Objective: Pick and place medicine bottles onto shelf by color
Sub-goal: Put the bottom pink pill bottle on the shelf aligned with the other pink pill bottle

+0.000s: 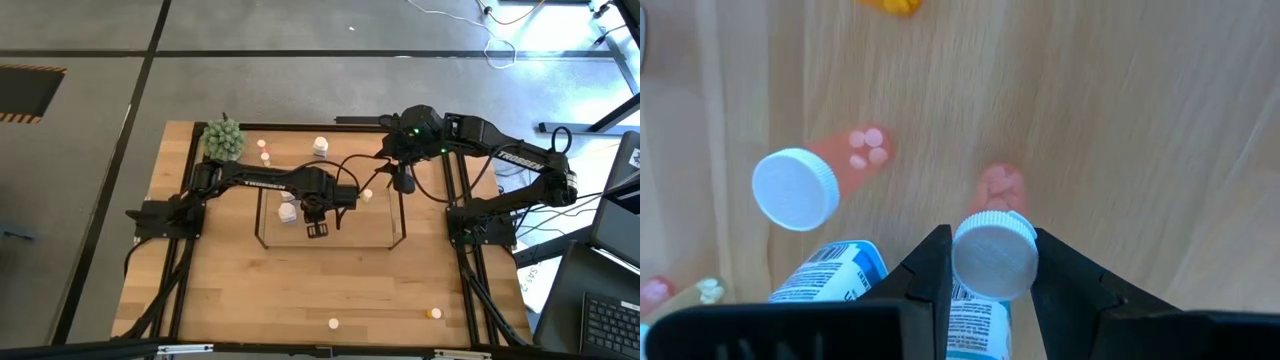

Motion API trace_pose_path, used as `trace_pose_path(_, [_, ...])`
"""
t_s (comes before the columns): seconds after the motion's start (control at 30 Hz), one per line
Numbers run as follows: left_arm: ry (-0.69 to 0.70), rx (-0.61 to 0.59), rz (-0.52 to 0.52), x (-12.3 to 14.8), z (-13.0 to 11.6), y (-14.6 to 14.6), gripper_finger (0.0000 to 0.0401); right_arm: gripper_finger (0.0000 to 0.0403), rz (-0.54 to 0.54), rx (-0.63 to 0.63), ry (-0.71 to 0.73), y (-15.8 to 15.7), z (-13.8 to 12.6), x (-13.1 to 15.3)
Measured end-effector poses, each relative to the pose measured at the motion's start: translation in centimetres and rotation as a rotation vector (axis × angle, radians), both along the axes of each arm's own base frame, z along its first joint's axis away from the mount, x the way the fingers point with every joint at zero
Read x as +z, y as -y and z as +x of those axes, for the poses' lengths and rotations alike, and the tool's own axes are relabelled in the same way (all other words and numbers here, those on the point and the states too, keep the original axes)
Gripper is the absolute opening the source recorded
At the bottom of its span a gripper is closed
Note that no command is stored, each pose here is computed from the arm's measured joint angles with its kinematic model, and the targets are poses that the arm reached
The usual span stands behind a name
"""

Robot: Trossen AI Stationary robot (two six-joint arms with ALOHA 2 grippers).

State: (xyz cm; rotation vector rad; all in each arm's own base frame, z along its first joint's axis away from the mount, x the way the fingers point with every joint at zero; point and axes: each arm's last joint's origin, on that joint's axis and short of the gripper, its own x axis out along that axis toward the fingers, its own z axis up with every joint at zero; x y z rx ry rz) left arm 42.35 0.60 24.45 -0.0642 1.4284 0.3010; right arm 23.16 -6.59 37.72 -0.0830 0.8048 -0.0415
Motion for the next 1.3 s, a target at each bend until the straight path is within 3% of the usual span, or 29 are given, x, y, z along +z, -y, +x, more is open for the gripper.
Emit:
trace_pose_path(0.57, [0.004,-0.005,0.008,0.01,0.05,-0.21,0.0121,0.0179,-0.007,-0.007,-0.003,0.03,-0.01,0.0])
trace_pose_path(1.1, [0.013,0.01,0.048,0.05,0.11,-0.32,0.0177,0.0179,-0.008,-0.009,-0.004,0.05,-0.02,0.0])
trace_pose_path(1.3, [0.024,0.042,0.013,0.26,0.03,-0.23,0.0178,0.0179,-0.007,-0.009,-0.004,0.05,-0.02,0.0])
